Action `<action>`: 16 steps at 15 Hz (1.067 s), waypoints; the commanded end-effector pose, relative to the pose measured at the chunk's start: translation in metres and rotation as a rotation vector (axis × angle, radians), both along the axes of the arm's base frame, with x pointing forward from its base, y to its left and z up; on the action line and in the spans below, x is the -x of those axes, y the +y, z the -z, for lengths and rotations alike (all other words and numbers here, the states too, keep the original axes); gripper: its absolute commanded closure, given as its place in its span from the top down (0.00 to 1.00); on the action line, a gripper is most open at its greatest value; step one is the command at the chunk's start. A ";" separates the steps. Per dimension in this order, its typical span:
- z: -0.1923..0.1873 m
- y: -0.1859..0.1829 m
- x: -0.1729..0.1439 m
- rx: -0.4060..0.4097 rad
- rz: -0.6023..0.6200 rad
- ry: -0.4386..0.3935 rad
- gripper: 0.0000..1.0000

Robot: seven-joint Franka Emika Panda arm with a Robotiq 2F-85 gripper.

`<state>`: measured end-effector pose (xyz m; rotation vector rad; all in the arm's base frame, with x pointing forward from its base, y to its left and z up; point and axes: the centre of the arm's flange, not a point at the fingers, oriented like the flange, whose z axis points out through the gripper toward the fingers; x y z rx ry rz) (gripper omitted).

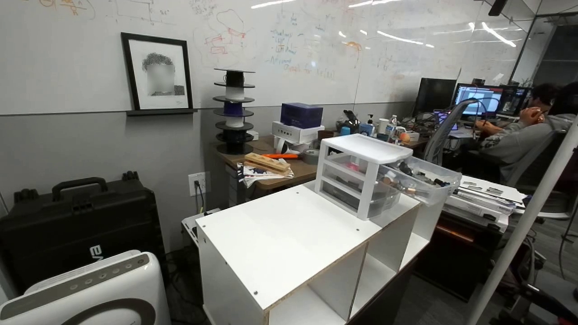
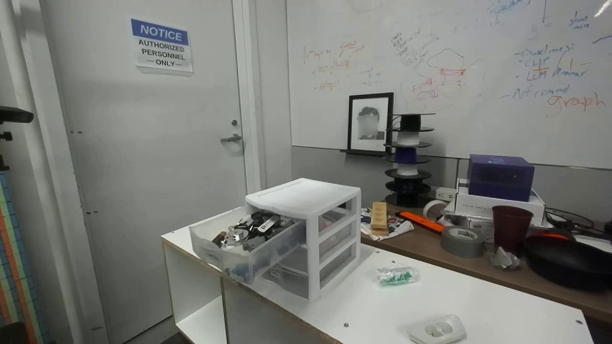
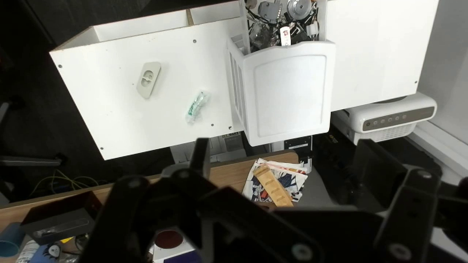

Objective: Put the objects on the right in the top drawer of the dresser

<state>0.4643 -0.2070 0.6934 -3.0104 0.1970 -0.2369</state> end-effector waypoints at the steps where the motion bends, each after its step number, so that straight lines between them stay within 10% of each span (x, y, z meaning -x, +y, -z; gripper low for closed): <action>1: 0.000 0.000 0.000 0.000 0.000 0.000 1.00; 9: -0.001 -0.006 -0.004 0.012 0.034 -0.031 1.00; 16: 0.055 -0.102 -0.030 0.044 0.156 -0.042 1.00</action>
